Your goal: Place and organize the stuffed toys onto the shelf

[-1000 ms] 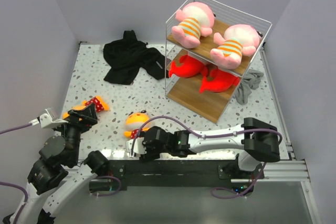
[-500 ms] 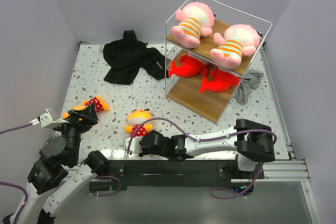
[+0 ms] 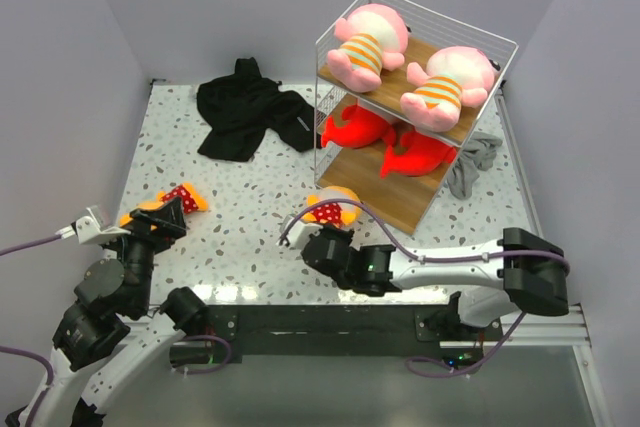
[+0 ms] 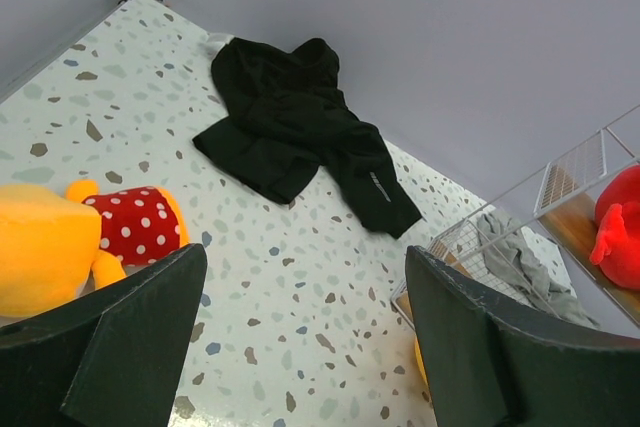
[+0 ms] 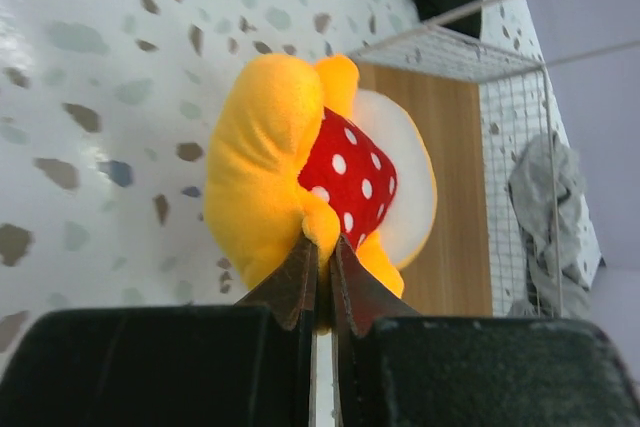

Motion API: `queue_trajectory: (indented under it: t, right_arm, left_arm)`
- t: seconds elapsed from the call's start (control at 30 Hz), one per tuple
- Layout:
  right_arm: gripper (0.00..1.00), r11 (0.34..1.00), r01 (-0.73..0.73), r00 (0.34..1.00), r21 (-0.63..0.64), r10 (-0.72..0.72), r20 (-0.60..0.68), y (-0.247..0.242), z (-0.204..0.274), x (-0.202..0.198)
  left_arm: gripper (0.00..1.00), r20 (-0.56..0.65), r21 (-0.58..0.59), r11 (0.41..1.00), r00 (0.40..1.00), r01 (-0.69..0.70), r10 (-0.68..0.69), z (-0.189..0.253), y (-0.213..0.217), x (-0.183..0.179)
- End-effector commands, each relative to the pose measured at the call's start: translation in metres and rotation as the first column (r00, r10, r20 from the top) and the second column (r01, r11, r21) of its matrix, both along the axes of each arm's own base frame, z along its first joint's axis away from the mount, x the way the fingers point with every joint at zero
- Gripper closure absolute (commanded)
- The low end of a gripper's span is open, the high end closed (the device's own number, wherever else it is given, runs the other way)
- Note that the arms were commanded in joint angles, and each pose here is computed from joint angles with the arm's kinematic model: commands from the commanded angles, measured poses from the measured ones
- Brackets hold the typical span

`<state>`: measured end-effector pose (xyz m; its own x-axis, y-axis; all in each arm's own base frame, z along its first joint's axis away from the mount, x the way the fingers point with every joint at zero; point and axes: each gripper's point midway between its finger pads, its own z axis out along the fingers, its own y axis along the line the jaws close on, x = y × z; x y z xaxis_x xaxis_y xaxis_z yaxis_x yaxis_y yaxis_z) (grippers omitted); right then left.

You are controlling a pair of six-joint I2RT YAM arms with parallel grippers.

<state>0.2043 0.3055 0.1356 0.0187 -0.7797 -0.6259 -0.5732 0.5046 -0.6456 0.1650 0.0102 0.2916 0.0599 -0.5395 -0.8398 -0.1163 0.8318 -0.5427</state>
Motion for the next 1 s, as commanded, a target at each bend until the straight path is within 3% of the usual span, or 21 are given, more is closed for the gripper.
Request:
queue_trajectory:
  t: [0.0, 0.4, 0.97]
  right_arm:
    - [1.00, 0.993, 0.120, 0.988, 0.020, -0.121, 0.093, -0.039, 0.018, 0.031]
    - [1.00, 0.997, 0.078, 0.973, 0.005, -0.077, 0.216, -0.039, 0.074, 0.048]
    - [1.00, 1.000, 0.006, 0.967, -0.012, -0.003, 0.253, -0.032, 0.096, 0.043]
  left_arm:
    - [0.14, 0.041, -0.015, 1.000, 0.999, 0.003, -0.003, 0.008, 0.002, -0.002]
    - [0.14, 0.047, -0.020, 1.000, 0.999, 0.003, -0.002, 0.009, 0.003, -0.003]
    - [0.14, 0.050, -0.025, 1.000, 0.999, 0.004, -0.002, 0.009, 0.003, -0.004]
